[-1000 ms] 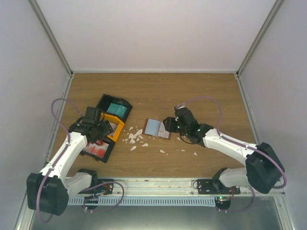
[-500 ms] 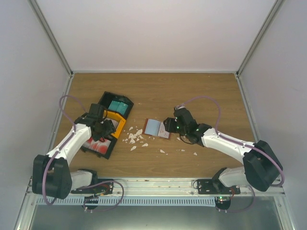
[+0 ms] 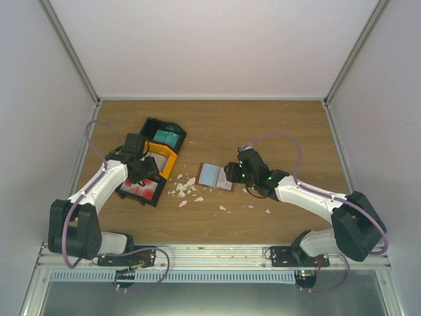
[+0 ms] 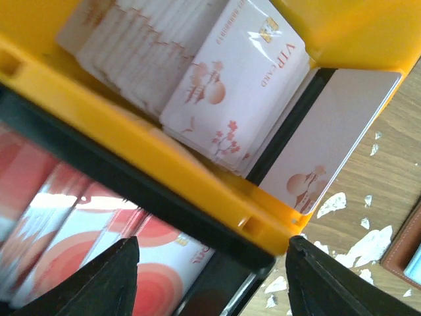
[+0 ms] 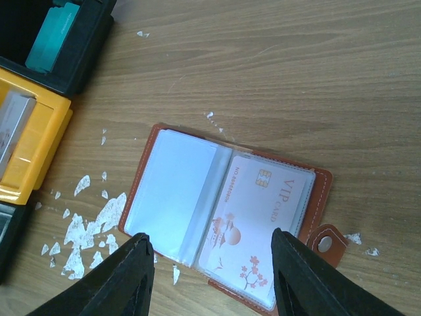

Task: Put the credit cards into the card holder
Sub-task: Move the storage box to the center of the board.

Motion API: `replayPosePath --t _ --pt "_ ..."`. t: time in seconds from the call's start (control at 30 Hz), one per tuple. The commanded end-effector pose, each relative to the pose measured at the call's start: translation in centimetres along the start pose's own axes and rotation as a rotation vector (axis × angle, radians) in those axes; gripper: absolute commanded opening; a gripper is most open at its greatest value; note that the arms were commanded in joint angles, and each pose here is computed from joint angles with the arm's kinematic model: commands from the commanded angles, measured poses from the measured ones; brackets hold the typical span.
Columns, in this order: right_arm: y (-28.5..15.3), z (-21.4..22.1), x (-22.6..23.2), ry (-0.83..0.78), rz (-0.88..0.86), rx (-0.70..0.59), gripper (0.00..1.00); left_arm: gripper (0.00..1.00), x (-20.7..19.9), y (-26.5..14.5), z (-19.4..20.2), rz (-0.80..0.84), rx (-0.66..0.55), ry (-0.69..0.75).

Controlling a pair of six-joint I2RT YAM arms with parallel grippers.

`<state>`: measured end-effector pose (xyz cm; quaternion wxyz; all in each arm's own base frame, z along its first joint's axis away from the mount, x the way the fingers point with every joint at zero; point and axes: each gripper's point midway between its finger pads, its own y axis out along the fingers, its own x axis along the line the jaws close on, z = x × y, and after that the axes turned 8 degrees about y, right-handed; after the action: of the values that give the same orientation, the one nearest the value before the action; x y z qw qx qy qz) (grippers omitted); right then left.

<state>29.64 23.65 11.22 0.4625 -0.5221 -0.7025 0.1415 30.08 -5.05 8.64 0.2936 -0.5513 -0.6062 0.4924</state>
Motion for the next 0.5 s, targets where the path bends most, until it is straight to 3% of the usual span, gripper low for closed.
replayPosePath --t 0.0,0.27,0.37,0.47 --pt "-0.1 -0.3 0.9 -0.027 -0.037 -0.02 0.5 0.58 1.6 -2.8 -0.2 -0.069 -0.061 -0.036" --pt "0.7 0.3 2.1 -0.054 -0.088 0.01 0.5 0.39 0.8 -0.9 1.2 -0.001 0.061 0.015" --pt "0.8 0.7 2.5 -0.076 -0.104 0.016 0.5 0.4 0.6 0.3 1.3 0.019 0.094 0.039" --pt "1.2 0.9 3.3 -0.108 -0.139 0.029 0.51 0.47 1.0 1.3 1.5 0.007 0.129 0.05"
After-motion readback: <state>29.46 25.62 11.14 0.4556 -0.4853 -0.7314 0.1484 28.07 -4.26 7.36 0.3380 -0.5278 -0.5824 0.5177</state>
